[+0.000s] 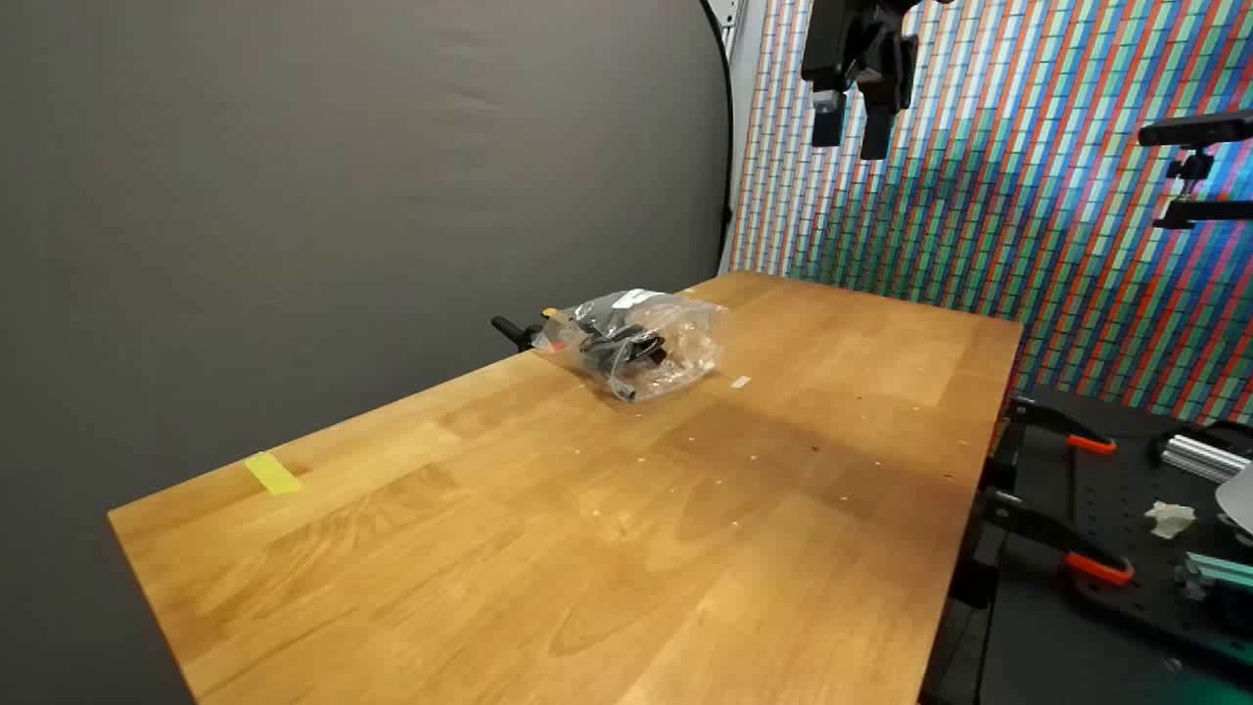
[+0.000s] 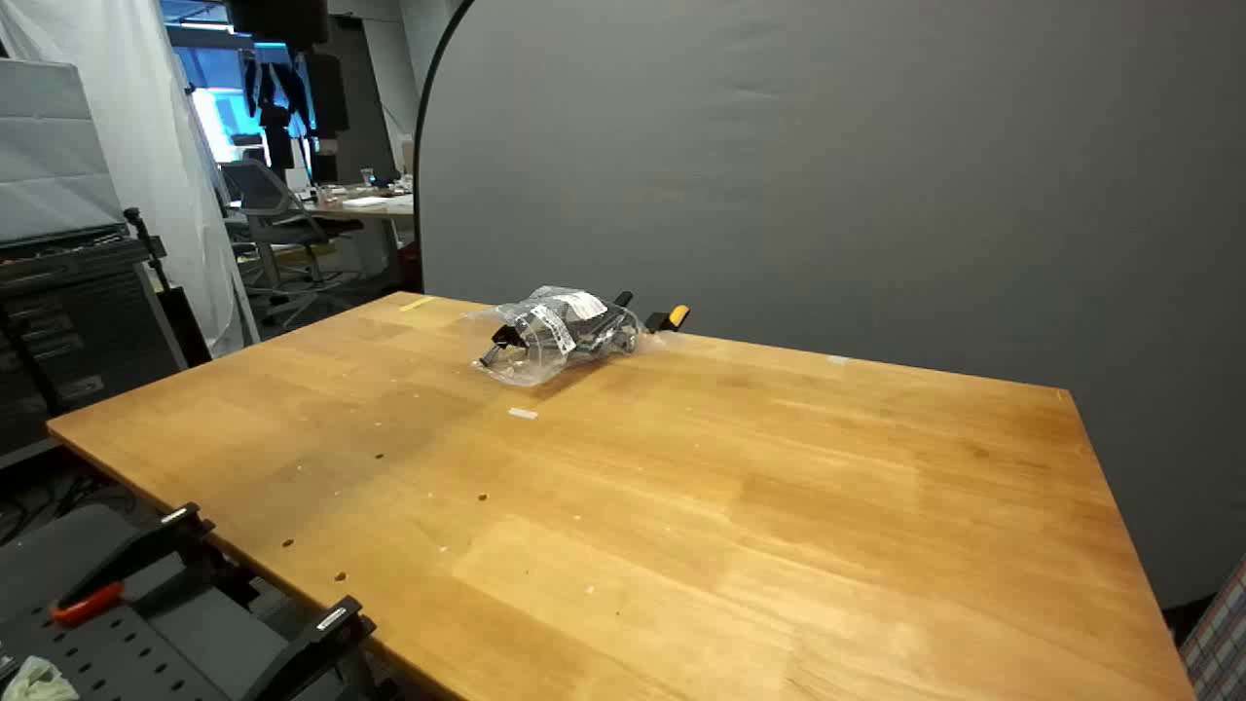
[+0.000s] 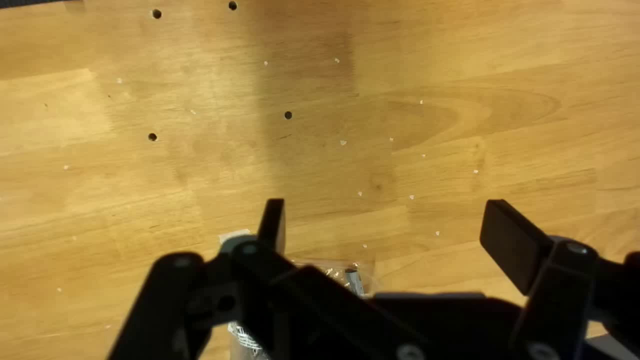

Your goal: Remove the object from the plastic bag

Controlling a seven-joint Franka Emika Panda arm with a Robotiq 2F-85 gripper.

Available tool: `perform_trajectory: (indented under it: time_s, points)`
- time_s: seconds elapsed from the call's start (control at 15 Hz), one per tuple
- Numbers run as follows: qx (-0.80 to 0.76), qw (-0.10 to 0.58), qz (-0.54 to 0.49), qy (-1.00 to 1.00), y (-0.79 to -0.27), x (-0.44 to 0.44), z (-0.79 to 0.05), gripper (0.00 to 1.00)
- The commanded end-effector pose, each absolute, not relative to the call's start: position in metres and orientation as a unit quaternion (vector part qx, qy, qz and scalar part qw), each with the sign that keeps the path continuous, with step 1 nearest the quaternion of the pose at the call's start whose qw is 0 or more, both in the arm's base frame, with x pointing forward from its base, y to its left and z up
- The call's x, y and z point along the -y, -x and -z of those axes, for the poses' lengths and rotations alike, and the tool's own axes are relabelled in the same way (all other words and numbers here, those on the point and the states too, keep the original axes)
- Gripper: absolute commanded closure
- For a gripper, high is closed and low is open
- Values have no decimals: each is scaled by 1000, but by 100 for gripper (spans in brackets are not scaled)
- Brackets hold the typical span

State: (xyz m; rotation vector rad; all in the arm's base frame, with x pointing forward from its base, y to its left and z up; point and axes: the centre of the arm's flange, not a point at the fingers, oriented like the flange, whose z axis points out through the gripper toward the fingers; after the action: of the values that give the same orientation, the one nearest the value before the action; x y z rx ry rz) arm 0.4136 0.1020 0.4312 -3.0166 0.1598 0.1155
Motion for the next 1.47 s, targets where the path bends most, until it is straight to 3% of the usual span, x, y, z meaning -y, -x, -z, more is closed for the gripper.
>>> perform_trajectory:
  time_s: [0.0, 0.8, 1.4]
  points:
    - [-53, 60, -37, 996, -414, -102, -433, 0]
    - [-52, 61, -31, 996, -416, -103, -437, 0]
    - [-47, 8, -56, 997, -388, -97, -333, 0]
